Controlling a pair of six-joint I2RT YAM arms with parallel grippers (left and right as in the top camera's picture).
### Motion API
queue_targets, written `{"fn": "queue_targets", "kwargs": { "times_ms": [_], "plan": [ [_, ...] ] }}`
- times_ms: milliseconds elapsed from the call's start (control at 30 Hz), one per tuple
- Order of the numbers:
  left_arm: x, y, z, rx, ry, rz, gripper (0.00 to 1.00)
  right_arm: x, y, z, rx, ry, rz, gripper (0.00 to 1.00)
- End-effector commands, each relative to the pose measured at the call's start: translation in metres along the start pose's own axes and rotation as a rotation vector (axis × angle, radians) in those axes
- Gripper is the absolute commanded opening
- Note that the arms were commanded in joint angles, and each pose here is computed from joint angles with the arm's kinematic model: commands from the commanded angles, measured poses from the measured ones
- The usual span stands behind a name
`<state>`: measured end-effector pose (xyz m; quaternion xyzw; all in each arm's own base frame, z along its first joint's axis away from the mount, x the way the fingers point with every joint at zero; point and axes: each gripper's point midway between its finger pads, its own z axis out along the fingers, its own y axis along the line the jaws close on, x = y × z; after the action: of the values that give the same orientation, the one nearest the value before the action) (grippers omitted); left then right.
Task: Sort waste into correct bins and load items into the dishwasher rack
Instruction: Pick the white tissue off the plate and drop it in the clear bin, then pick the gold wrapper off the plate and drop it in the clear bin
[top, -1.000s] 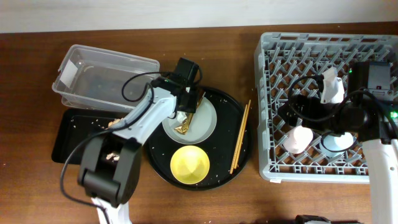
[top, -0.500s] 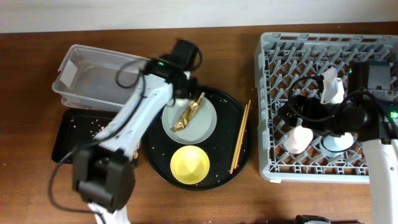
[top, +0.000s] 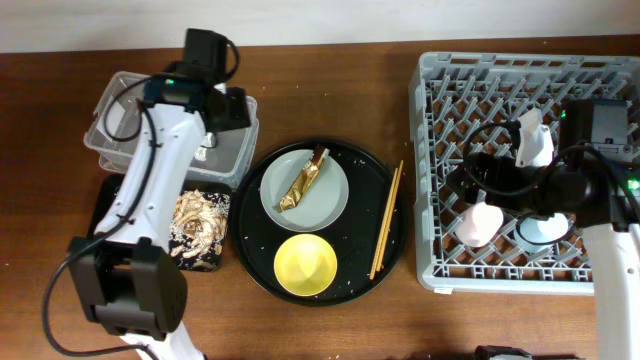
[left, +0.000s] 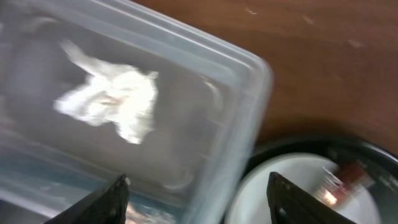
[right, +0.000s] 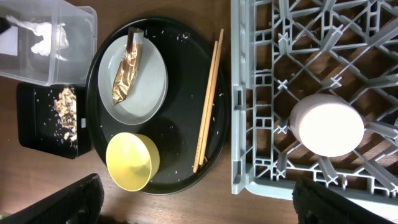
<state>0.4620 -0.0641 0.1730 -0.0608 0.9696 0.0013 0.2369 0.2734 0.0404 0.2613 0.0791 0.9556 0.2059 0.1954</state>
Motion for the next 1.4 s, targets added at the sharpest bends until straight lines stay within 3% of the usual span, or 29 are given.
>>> {"fn": "queue_targets", "kwargs": {
  "times_ms": [0, 167, 300, 467, 500, 533, 567, 600, 633, 833, 933, 1033, 1133, 1167, 1200, 1233, 1267, 1367],
  "plan": [
    [0.04, -0.075, -0.006, 0.219, 0.107, 0.155, 0.65, -0.001, 0.001, -0.001, 0.006, -0.005, -0.019, 0.98],
    [0.104, -0.108, 0.038, 0.074, 0.156, 0.43, 0.68, -0.001, 0.001, -0.001, 0.006, -0.005, -0.019, 0.99],
    [0.132, -0.123, 0.075, 0.08, 0.18, 0.509, 0.69, -0.001, 0.001, -0.001, 0.006, -0.004, -0.019, 0.99],
    [0.141, -0.117, 0.111, 0.053, 0.202, 0.506, 0.68, -0.001, 0.001, -0.001, 0.006, -0.004, -0.019, 0.99],
    [0.145, -0.118, 0.113, 0.062, 0.216, 0.507, 0.64, -0.001, 0.001, -0.001, 0.006, -0.004, -0.019, 0.99],
    [0.152, -0.121, 0.115, 0.083, 0.242, 0.507, 0.53, -0.001, 0.001, -0.001, 0.006, -0.004, -0.019, 0.99],
    [0.155, -0.121, 0.115, 0.091, 0.253, 0.507, 0.38, -0.001, 0.001, -0.001, 0.006, -0.004, -0.019, 0.99],
    [0.158, -0.122, 0.114, 0.1, 0.266, 0.506, 0.16, -0.001, 0.001, -0.001, 0.006, -0.004, -0.019, 0.99],
    [0.158, -0.121, 0.11, 0.1, 0.276, 0.507, 0.0, -0.001, 0.001, -0.001, 0.006, -0.004, -0.019, 0.99],
    [0.08, -0.112, 0.025, 0.1, 0.182, 0.442, 0.0, -0.001, 0.001, -0.001, 0.006, -0.005, -0.019, 0.99],
    [0.016, -0.062, -0.018, -0.004, 0.024, 0.333, 0.0, -0.001, 0.001, -0.001, 0.006, -0.004, -0.019, 0.99],
    [-0.009, -0.014, -0.02, -0.071, -0.015, 0.199, 0.0, -0.001, 0.001, -0.001, 0.006, -0.005, -0.019, 0.98],
    [-0.014, 0.036, 0.009, -0.122, 0.031, 0.07, 0.01, -0.001, 0.001, -0.001, 0.006, -0.005, -0.019, 0.99],
    [-0.015, 0.045, 0.019, -0.13, 0.044, 0.052, 0.06, -0.001, 0.001, -0.001, 0.006, -0.005, -0.019, 0.99],
    [-0.015, 0.049, 0.027, -0.119, 0.051, 0.04, 0.43, -0.001, 0.001, -0.001, 0.006, -0.004, -0.019, 0.99],
    [-0.016, 0.048, 0.03, -0.096, 0.056, 0.048, 0.67, -0.001, 0.001, -0.001, 0.006, -0.004, -0.019, 0.99],
    [-0.016, 0.048, 0.03, -0.077, 0.059, 0.065, 0.75, -0.001, 0.001, -0.001, 0.006, -0.003, -0.019, 0.99],
    [-0.027, 0.043, -0.002, -0.046, 0.022, 0.071, 0.79, 0.0, 0.001, -0.001, 0.006, 0.0, -0.02, 0.98]
  ]
}}
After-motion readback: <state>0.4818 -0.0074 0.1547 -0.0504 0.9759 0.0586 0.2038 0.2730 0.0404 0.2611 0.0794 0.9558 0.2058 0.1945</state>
